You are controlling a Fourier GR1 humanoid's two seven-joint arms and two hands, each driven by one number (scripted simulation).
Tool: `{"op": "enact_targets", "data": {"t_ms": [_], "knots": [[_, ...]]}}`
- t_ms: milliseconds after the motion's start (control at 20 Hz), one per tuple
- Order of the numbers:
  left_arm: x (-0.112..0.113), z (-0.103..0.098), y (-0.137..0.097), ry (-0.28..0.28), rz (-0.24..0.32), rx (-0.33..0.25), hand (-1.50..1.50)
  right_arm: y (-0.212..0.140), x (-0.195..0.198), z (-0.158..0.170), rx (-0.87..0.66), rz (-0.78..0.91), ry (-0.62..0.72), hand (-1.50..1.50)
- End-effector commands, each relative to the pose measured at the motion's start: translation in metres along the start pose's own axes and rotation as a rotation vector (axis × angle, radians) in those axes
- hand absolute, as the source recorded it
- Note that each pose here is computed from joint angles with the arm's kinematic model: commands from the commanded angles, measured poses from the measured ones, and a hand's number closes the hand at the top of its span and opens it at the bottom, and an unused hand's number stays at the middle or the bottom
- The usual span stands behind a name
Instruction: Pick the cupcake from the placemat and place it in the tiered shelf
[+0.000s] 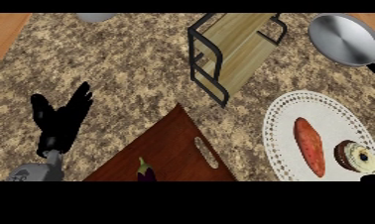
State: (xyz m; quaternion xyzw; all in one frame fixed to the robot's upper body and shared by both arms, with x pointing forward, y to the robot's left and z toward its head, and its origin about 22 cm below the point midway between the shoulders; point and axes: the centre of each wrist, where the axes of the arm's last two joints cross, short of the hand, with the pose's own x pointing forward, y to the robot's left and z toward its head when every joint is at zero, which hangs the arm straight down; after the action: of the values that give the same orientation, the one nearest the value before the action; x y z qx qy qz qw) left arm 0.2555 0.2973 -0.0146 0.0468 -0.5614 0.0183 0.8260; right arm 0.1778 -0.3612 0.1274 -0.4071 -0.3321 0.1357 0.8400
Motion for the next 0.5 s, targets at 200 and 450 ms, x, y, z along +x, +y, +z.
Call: {"op": "enact_targets", "data": {"t_ms": [200,450], "knots": [[-0.018,0.001,-0.001,0.084,0.006,-0.004,0.0,0.02,0.007,-0.01,-0.015,0.01,0.041,-1.5],[-0.022,0.005,0.0,0.071,0.003,0.008,0.0,0.039,0.002,-0.025,-0.021,0.044,0.05,-1.5]]}}
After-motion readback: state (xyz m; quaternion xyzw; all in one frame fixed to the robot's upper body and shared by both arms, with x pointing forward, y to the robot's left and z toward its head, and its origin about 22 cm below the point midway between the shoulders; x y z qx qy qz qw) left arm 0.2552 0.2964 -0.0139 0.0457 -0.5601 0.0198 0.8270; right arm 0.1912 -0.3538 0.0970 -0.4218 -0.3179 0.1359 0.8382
